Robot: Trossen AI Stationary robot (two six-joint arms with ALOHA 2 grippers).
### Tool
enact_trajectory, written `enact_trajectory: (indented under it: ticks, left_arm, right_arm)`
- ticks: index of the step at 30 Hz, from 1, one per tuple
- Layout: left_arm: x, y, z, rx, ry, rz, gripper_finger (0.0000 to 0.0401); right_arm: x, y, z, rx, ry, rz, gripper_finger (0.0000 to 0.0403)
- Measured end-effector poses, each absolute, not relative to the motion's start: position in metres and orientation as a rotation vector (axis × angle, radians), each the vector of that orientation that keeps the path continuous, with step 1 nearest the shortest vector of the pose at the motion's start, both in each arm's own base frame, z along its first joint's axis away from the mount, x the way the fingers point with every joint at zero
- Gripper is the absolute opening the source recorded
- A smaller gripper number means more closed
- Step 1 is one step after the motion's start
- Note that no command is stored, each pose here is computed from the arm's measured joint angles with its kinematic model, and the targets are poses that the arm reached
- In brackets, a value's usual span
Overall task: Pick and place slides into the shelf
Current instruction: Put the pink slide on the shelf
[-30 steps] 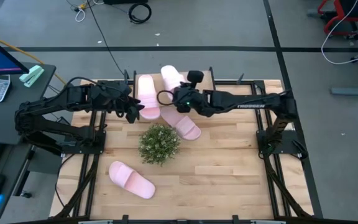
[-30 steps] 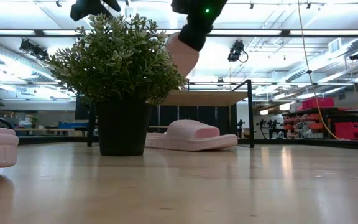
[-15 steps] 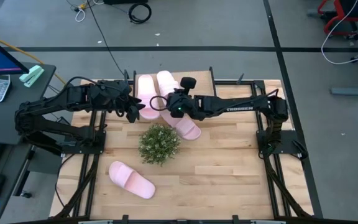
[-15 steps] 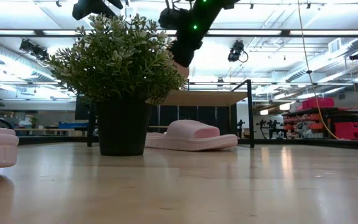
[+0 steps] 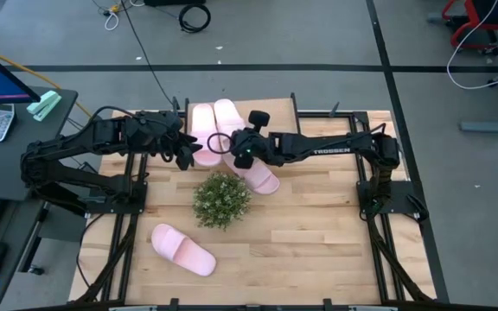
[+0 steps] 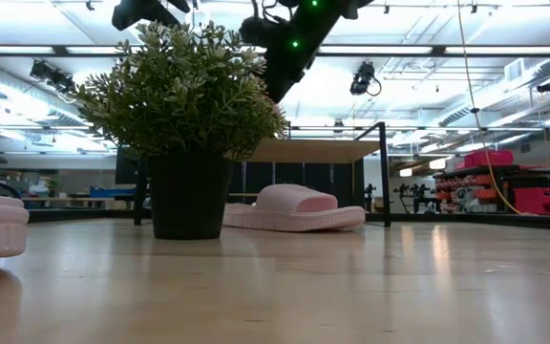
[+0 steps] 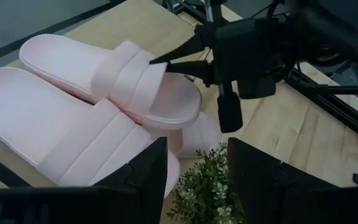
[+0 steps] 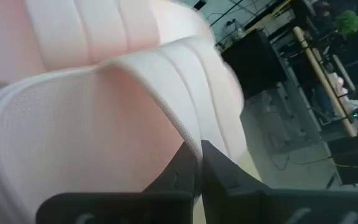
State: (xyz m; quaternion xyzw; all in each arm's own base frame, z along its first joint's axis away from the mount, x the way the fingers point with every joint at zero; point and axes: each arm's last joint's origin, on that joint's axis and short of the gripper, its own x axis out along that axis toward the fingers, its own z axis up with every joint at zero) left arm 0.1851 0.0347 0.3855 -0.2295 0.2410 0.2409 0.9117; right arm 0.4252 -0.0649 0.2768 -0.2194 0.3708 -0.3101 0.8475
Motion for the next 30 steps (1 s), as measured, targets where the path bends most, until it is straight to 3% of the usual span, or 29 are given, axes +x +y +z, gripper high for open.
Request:
enact_trajectory:
  ticks: [20,30]
  left_arm:
    - [0.185,0.035,0.386,-0.473,0.496,0.496,0.0174]
    - [0.187,0.035,0.388,-0.467,0.462,0.494,0.0174]
  right_arm:
    - [0.421,-0.071,0.27,-0.419,0.85,-0.538,0.0007]
    - [0.414,-0.077,0.268,-0.351,0.889,-0.618,0.0007]
